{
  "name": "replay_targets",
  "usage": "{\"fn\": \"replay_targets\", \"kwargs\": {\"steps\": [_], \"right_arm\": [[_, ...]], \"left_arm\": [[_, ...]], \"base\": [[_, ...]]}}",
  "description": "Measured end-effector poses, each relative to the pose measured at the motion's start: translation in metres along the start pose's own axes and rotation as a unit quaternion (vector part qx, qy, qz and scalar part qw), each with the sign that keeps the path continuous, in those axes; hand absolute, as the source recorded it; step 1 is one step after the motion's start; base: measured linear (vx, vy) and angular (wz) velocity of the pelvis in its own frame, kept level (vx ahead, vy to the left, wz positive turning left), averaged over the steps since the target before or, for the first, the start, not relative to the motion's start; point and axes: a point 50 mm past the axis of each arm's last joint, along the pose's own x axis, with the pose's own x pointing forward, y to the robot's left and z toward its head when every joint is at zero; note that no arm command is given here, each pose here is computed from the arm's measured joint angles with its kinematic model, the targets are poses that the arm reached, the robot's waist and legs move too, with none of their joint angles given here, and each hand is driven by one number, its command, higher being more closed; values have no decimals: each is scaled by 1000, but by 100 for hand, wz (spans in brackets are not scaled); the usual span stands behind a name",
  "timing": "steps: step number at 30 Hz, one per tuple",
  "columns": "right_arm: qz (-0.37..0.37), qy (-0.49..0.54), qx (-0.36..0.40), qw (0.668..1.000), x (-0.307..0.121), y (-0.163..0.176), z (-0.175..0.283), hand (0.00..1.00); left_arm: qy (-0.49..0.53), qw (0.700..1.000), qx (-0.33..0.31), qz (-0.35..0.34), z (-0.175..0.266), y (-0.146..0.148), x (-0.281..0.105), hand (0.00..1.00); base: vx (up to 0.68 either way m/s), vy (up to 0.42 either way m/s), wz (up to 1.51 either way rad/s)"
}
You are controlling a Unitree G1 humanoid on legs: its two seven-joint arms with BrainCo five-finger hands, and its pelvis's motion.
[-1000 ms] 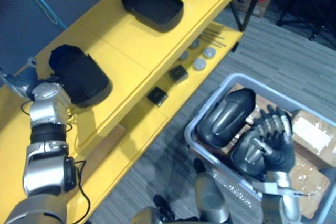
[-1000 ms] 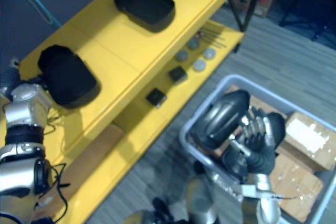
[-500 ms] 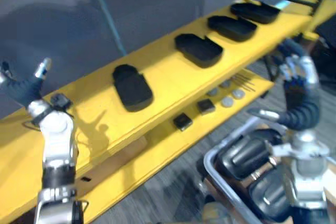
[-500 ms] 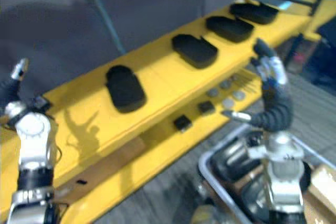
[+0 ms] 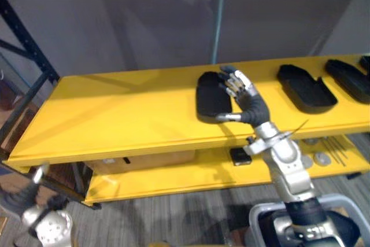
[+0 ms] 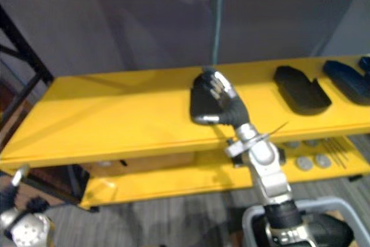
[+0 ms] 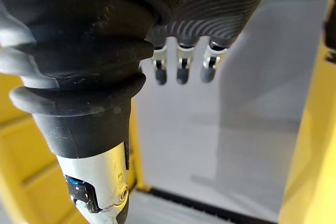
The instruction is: Walk over and take plastic housings, then place them on the shelf
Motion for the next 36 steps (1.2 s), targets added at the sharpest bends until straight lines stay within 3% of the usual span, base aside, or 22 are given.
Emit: {"fn": "replay_targets", "kwargs": {"steps": [6, 12, 19, 24, 29, 36], "right_arm": [[-28, 32, 27, 999, 17, 12, -21, 0], [-64, 56, 67, 994, 19, 20, -39, 0], [-47, 130, 97, 986, 14, 52, -75, 0], [-17, 151, 97, 984, 11, 67, -85, 0], [19, 157, 85, 984, 10, 84, -86, 0], [-15, 171, 45, 984, 10, 92, -89, 0]], "left_arm": [[116, 990, 58, -54, -57, 3, -25, 0], [157, 981, 81, -79, -75, 5, -37, 0], [235, 957, 87, -147, -97, 4, -50, 0], [286, 922, 106, -238, -112, -8, -70, 0], [282, 908, 107, -290, -110, -26, -78, 0], [313, 881, 105, -339, -116, -30, -90, 0]], "base": [[18, 2, 12], [-22, -5, 6], [-2, 0, 1], [21, 2, -1], [28, 1, 1], [-23, 3, 0]]}}
